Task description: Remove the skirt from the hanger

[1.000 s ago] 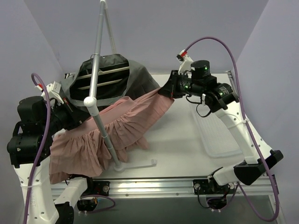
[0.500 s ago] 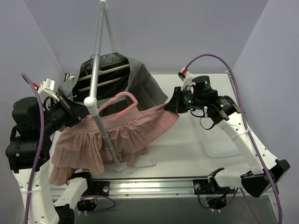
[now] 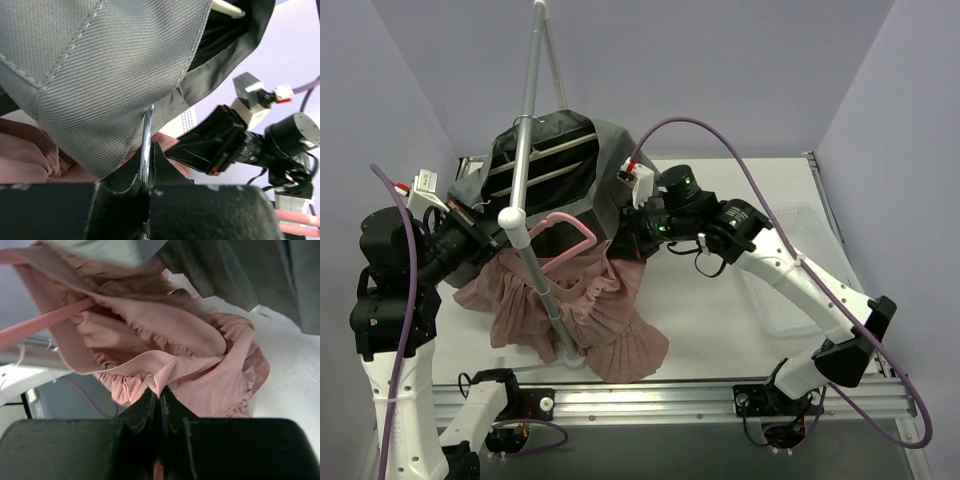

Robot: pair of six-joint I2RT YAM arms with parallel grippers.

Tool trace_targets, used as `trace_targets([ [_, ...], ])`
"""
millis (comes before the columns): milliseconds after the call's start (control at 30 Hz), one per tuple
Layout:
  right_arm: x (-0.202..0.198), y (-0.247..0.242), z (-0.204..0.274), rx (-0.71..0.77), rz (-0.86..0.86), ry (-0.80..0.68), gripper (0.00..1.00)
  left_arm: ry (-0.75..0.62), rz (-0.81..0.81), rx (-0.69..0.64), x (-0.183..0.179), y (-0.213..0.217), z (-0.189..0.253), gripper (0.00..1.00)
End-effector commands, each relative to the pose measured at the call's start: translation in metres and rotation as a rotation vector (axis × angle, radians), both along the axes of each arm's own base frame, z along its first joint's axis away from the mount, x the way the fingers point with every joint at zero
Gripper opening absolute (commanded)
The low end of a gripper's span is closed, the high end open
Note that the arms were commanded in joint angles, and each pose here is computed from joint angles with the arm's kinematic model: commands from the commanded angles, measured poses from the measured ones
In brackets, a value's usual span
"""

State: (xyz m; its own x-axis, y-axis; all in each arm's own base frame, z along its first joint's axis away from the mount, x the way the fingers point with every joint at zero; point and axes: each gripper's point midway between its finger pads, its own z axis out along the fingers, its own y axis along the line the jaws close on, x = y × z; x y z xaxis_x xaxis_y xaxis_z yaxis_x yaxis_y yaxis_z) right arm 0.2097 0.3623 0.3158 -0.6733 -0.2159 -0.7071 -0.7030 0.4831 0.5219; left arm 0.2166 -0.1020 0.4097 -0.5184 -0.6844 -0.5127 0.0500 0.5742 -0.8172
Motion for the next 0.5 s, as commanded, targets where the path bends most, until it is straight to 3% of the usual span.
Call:
trace_targets([
  [0,0.022,0.008,0.014,0.042,-0.057,-0.026,0.0,-0.117,0.011,-0.044,0.006,-0.001,0.038,0.02],
  [267,0.026,0.024,-0.025,0.008,-0.019,0.064,0.0,-0.112,0.013,-0.188,0.008,-0.007,0.045,0.02],
  [467,0.032,0.042,-0.038,0.027,-0.003,0.101,0.0,-0.121,0.008,-0.19,0.004,-0.008,0.055,0.02],
])
